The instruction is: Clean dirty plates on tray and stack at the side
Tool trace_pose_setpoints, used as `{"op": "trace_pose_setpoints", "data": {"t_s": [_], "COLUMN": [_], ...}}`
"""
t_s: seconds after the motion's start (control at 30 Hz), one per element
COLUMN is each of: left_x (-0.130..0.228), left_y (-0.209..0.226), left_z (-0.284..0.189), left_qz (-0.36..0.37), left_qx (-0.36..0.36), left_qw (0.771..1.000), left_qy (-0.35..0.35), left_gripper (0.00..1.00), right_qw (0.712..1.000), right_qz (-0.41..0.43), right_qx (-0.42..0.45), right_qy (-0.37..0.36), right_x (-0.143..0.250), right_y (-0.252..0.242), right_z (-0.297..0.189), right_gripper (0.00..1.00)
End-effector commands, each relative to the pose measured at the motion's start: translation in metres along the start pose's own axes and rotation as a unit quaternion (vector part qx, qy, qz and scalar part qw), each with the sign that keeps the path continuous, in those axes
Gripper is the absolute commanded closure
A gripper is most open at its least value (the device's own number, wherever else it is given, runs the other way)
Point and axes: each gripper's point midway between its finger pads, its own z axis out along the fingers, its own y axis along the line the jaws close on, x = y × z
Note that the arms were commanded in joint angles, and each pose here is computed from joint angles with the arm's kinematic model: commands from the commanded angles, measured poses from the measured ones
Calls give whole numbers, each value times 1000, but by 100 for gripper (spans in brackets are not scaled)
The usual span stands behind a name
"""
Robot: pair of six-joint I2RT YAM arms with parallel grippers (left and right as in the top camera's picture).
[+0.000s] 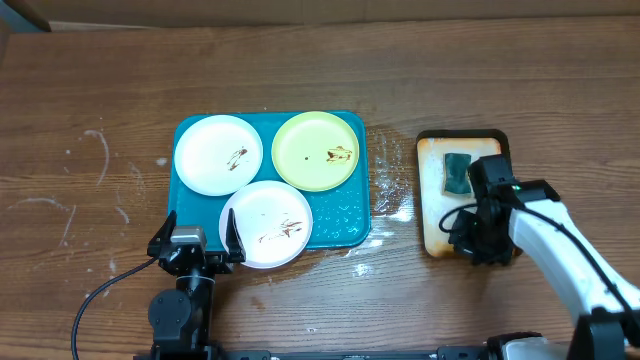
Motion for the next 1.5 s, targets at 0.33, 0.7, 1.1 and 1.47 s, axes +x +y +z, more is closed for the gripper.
{"op": "trace_pose_setpoints", "data": {"t_s": [0.33, 0.7, 1.1, 1.47], "left_x": [0, 0, 0, 0], "left_y": [0, 0, 0, 0], "left_z": [0, 0, 0, 0], "left_qz": [8, 8, 8, 8], "left_qx": [2, 2, 2, 2], "left_qw": [1000, 1000, 1000, 1000], "left_qy": [-2, -2, -2, -2], "left_gripper": [0, 0, 0, 0], "right_qw": [999, 984, 978, 969], "right_qz": [23, -51, -105, -102], "right_qx": [-20, -90, -90, -95], "right_qy": [-14, -143, -158, -205], "right_x": [8, -54, -91, -133], "right_y": [-2, 37, 56, 57], "right_z": [-6, -18, 18, -26], "right_gripper": [64, 35, 22, 21]}}
